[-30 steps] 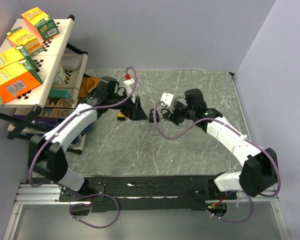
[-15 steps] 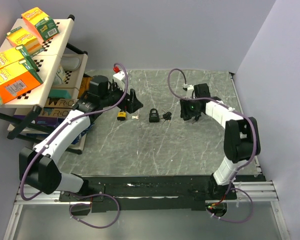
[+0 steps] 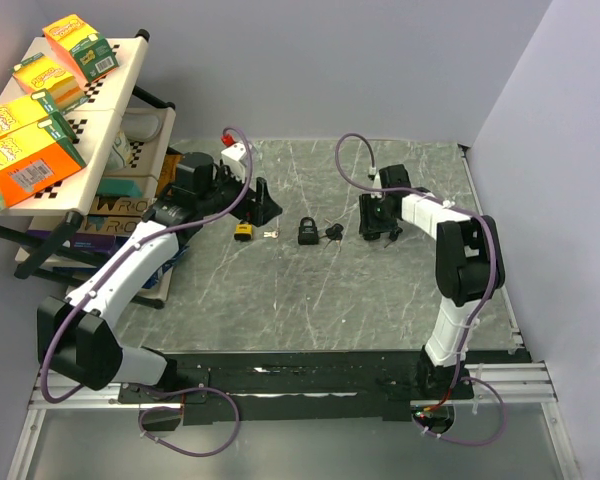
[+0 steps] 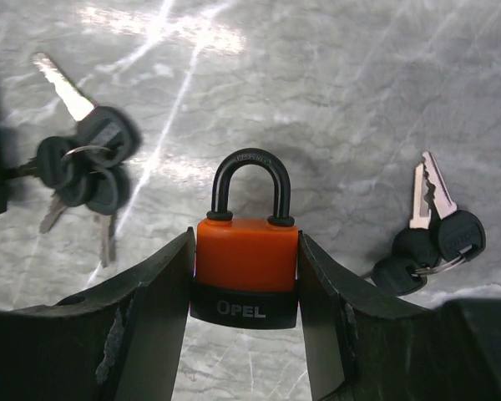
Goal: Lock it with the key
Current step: Place the lock at the center of the board.
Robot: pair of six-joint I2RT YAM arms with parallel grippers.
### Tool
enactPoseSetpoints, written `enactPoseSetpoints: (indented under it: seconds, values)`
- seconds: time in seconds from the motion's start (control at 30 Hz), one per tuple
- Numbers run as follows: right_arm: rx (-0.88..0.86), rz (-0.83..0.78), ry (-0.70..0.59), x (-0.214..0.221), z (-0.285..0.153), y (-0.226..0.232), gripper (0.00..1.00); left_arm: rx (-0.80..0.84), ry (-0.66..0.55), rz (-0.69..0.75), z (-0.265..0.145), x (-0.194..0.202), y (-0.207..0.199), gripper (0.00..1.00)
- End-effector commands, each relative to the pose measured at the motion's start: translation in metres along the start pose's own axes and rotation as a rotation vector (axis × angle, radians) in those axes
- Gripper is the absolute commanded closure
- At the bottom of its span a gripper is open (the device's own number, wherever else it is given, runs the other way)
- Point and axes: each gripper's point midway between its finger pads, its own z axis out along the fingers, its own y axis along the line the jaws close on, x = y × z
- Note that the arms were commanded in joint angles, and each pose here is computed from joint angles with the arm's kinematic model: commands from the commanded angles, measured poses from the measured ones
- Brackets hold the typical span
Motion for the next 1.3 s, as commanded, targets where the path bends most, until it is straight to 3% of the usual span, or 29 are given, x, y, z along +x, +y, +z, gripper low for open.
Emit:
enactPoseSetpoints:
  seconds: [0.0,0.33,0.37,0.4,0.5,0.77,0.9,1.0,1.1,1.27]
  values:
    - [0.038,0.037,-0.053,-0.028,-0.003,-0.001,1.0,0.007,-0.03,-0.002,-0.005,-0.01,-0.002,0.04]
    - [0.101,0.089,0.038,-0.003,0.003,-0.012,0.98,0.016,-0.011,-0.03,0.001,-0.009,0.008,0.04]
    - [0.108,0.091,0.044,-0.002,0.004,-0.013,0.95,0.016,-0.011,-0.032,0.002,-0.009,0.008,0.04]
    - [0.111,0.093,0.049,-0.003,0.003,-0.013,0.84,0.017,-0.012,-0.039,0.002,-0.009,0.008,0.04]
    - [0.105,0.091,0.077,-0.001,0.009,-0.013,0.73,0.019,-0.005,-0.046,0.003,-0.007,0.009,0.04]
    - [0.103,0.099,0.08,-0.003,0.01,-0.013,0.59,0.022,0.022,-0.058,0.005,-0.001,0.01,0.04]
    - [0.053,0.107,0.062,-0.007,-0.002,0.0,0.3,0.052,0.074,-0.061,0.005,0.006,0.006,0.04]
    - [0.025,0.102,0.043,-0.011,-0.013,0.009,0.14,0.073,0.126,-0.07,0.005,0.009,0.003,0.04]
    - [0.003,0.095,0.0,-0.021,-0.029,0.014,0.09,0.093,0.19,-0.088,0.008,0.015,0.002,0.04]
    - [-0.049,0.036,-0.131,-0.046,-0.068,0.026,0.02,0.065,0.195,-0.106,0.007,0.0,0.009,0.04]
